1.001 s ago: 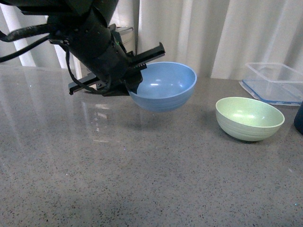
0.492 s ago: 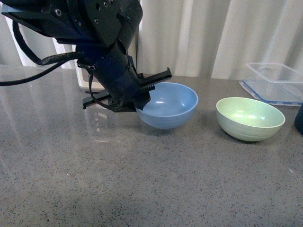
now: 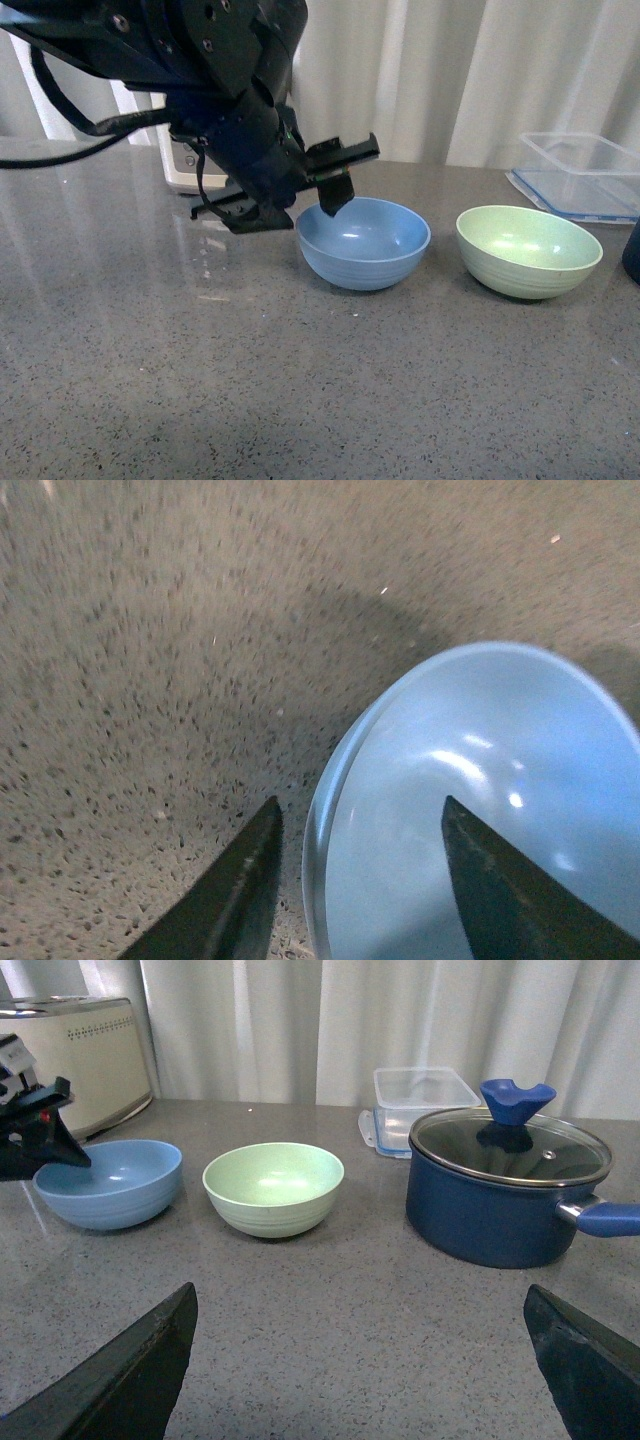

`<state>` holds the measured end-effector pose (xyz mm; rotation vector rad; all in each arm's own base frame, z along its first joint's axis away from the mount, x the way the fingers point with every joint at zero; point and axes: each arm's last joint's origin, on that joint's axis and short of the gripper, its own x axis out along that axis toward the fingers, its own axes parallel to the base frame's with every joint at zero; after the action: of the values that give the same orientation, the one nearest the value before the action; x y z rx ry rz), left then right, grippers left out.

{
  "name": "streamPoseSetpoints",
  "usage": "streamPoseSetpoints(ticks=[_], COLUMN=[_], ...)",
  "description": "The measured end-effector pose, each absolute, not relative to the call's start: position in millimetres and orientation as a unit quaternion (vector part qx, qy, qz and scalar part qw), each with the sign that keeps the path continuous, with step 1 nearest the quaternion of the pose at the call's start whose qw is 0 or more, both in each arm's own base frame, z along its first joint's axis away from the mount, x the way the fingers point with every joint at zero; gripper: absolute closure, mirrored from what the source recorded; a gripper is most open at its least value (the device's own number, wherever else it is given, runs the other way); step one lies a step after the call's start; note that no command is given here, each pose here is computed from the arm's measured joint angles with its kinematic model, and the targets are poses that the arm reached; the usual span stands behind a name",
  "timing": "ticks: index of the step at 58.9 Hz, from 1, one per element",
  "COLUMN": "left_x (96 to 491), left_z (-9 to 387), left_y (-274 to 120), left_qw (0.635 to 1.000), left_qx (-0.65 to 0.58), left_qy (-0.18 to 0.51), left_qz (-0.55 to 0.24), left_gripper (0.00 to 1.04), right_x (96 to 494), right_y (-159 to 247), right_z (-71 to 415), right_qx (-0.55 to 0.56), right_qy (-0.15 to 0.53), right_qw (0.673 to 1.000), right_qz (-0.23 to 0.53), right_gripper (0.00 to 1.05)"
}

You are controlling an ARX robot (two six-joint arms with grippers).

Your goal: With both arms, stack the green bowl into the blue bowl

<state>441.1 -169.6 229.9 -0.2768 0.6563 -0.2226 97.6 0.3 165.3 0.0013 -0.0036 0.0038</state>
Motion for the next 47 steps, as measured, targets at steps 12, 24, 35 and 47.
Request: streamPoseSetpoints(ticks=[12,24,35,47], left_x=[384.0,320.5,274.1,234.9], left_z=[305.5,267.5,223.4,207.0], left_y=[-137.4,-80.7,-50.9,-31.8], left_qw=[0.995,0.999,1.0,1.0], left_qx=[-0.073,-0.023,-0.006,-0.004], left_qy=[0.053,-0.023,0.008,0.003], left_qz=[-0.052,-0.003,-0.002,-0.003], left_gripper=[0.4,0.78,1.01,1.01], right_x=[97.6,97.6,97.6,97.6], right_y=[0.3,0.3,0.3,0.3], right_z=[165.3,165.3,165.3,165.3], right_qx=[0.001,0.001,0.001,0.001], right_qy=[-0.002,-0.002,-0.002,-0.002], right_qw=[1.0,1.0,1.0,1.0], right_qz=[0.002,0.002,0.002,0.002], right_gripper=[0.1,0.1,0.1,0.1])
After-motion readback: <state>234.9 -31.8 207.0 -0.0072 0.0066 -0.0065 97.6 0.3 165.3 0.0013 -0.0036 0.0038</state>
